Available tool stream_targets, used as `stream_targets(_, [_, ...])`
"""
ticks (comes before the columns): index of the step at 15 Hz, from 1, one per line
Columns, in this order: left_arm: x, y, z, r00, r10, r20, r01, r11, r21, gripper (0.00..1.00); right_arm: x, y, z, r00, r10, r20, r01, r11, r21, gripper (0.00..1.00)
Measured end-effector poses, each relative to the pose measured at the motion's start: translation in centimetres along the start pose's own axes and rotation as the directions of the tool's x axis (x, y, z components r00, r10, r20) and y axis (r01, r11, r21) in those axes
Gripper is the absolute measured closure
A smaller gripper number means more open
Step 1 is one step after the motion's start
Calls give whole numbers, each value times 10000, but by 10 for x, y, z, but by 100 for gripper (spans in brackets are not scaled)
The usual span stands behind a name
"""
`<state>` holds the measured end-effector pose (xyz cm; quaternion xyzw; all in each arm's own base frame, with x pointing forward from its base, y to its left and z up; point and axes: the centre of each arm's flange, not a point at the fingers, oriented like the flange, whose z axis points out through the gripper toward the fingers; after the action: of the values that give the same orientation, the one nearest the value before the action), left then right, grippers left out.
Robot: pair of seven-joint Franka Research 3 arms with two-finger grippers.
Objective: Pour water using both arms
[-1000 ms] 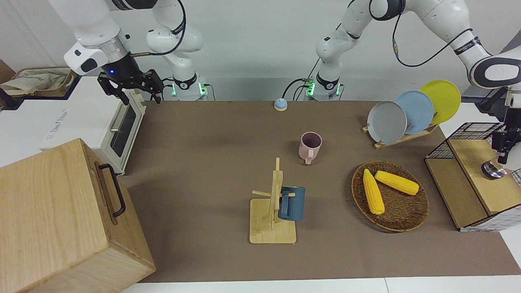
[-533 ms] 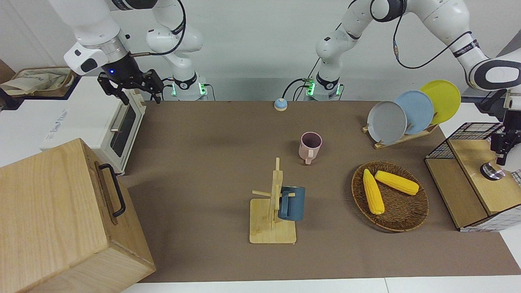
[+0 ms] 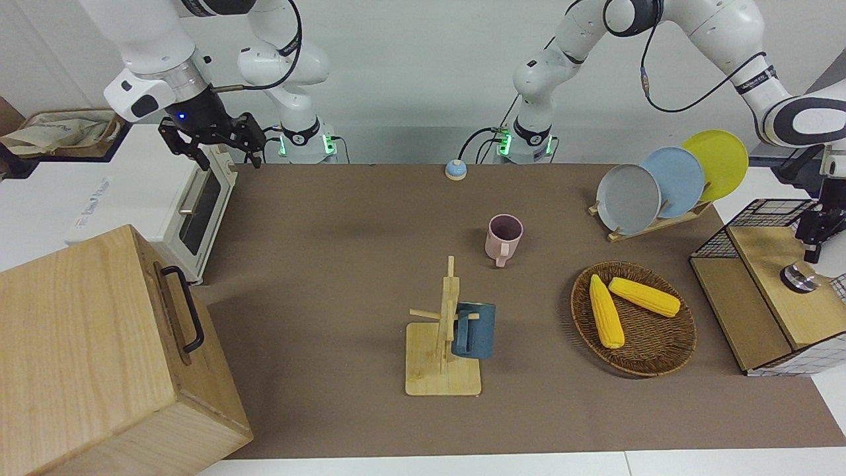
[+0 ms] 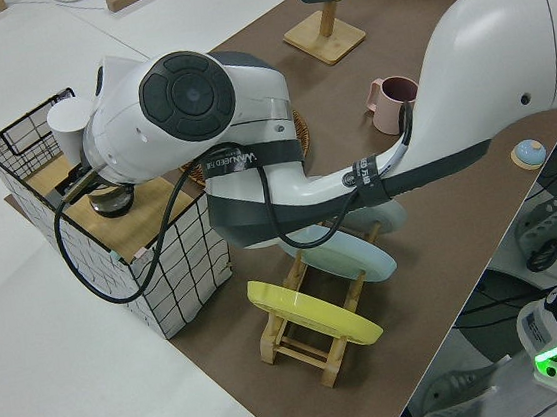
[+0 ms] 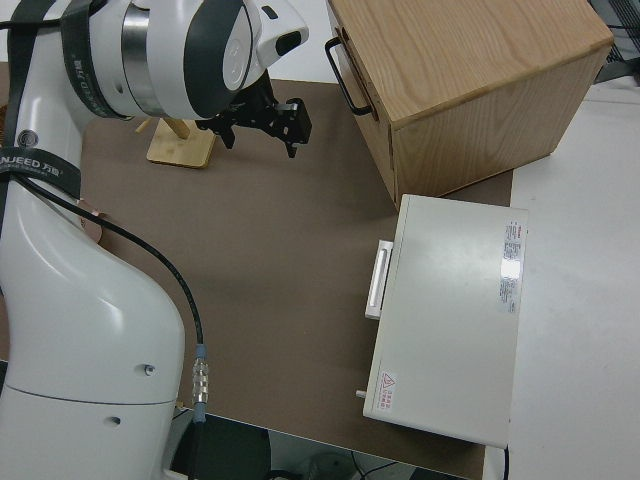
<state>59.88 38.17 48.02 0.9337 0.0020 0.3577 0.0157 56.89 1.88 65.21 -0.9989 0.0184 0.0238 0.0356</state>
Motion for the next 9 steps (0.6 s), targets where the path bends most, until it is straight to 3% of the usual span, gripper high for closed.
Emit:
stream_targets(2, [-1, 0, 0, 9995, -242, 201, 244, 9997, -72, 0, 0, 0, 0, 10000, 0, 0, 0, 10000, 0, 0])
stream_targets(5, [8, 5, -9, 9942, -302, 1031, 286, 9994, 169, 0, 0, 0, 0, 10000, 0, 0, 0, 10000, 0, 0])
stream_targets(7, [17, 10, -23, 9863, -208, 1634, 165, 9995, 277, 0, 0, 0, 0, 10000, 0, 0, 0, 10000, 0, 0])
stream_targets(9, [26, 18, -41, 9726, -50, 2324, -19, 9996, 292, 0, 0, 0, 0, 10000, 0, 0, 0, 10000, 0, 0])
